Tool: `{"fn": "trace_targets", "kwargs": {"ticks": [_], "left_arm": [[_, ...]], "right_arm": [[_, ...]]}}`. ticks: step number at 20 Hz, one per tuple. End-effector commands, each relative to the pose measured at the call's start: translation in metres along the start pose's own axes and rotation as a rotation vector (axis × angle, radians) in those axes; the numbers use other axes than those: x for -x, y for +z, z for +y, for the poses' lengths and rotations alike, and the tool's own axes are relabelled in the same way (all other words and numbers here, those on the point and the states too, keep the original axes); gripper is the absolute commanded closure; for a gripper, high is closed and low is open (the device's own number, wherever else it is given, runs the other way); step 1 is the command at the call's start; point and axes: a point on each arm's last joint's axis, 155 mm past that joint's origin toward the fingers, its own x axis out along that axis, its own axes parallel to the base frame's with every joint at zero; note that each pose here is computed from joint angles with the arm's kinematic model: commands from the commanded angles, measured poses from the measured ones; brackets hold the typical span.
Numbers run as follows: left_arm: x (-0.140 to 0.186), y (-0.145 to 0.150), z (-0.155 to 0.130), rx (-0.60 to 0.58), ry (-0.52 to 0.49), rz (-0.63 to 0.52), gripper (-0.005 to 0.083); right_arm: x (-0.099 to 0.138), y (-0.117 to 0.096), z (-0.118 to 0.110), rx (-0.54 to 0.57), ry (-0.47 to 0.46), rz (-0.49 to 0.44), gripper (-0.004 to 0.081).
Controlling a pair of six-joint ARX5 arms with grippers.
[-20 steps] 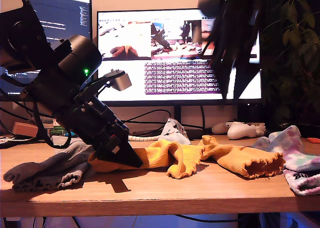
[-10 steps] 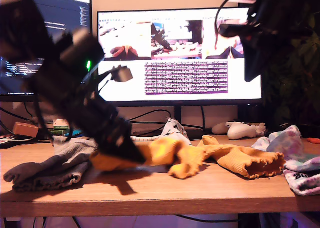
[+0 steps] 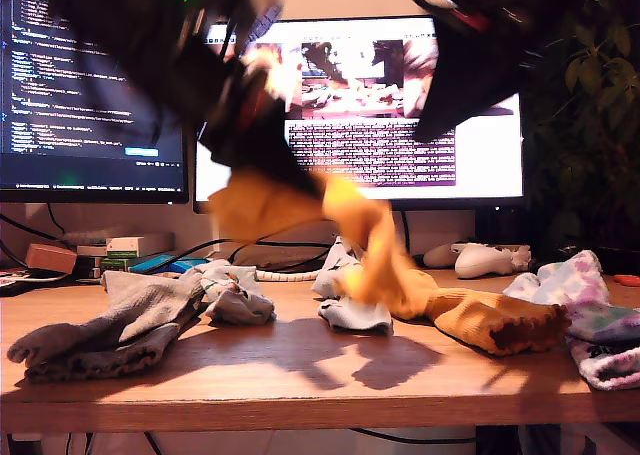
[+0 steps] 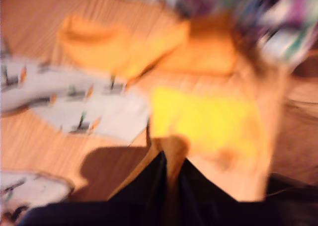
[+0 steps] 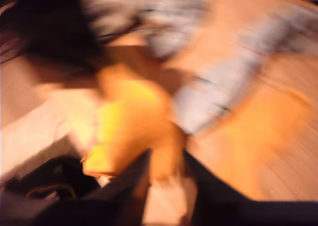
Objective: Pair up the socks based on colour and pattern, by placing them on top of one another
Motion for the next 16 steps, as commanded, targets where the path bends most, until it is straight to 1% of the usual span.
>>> {"fn": "trace_targets", "kwargs": {"ticks": [1,2,4,5,7,9,11,13,14,16], "left_arm": [[0.006,0.008,-0.004,0.038,-0.014,0.013,0.0796],[0.011,0.012,-0.005,0.046,-0.017,0.024,0.0796],[0.019,0.02,-0.01,0.055,-0.039,0.038,0.0796],[0.022,0.022,-0.013,0.037,-0.052,0.039,0.0796],[0.027,0.023,-0.018,0.042,-0.071,0.058,0.0796],[0.028,0.027,-0.023,0.062,-0.084,0.057,0.0796],[0.029,0.029,-0.026,0.064,-0.101,0.05,0.0796],[0.03,0.034,-0.031,0.057,-0.122,0.037,0.0796],[0.03,0.037,-0.034,0.052,-0.135,0.028,0.0796],[0.031,0.041,-0.036,0.044,-0.136,0.019,0.0796]], "right_arm": [[-0.007,-0.005,0.008,0.047,0.005,0.018,0.0376],[-0.008,-0.001,0.007,0.06,-0.014,0.009,0.0375],[-0.008,0.01,0.007,0.088,-0.031,-0.027,0.0341],[-0.008,0.014,0.007,0.113,-0.044,-0.042,0.0324],[-0.007,0.026,0.001,0.136,-0.09,-0.078,0.0321],[-0.008,0.029,0.003,0.172,-0.091,-0.087,0.0321],[-0.009,0.032,0.006,0.183,-0.077,-0.099,0.0324],[-0.012,0.031,0.008,0.178,-0.062,-0.095,0.0354],[-0.014,0.03,0.009,0.177,-0.057,-0.09,0.0438],[-0.015,0.031,0.011,0.166,-0.046,-0.095,0.072]]}}
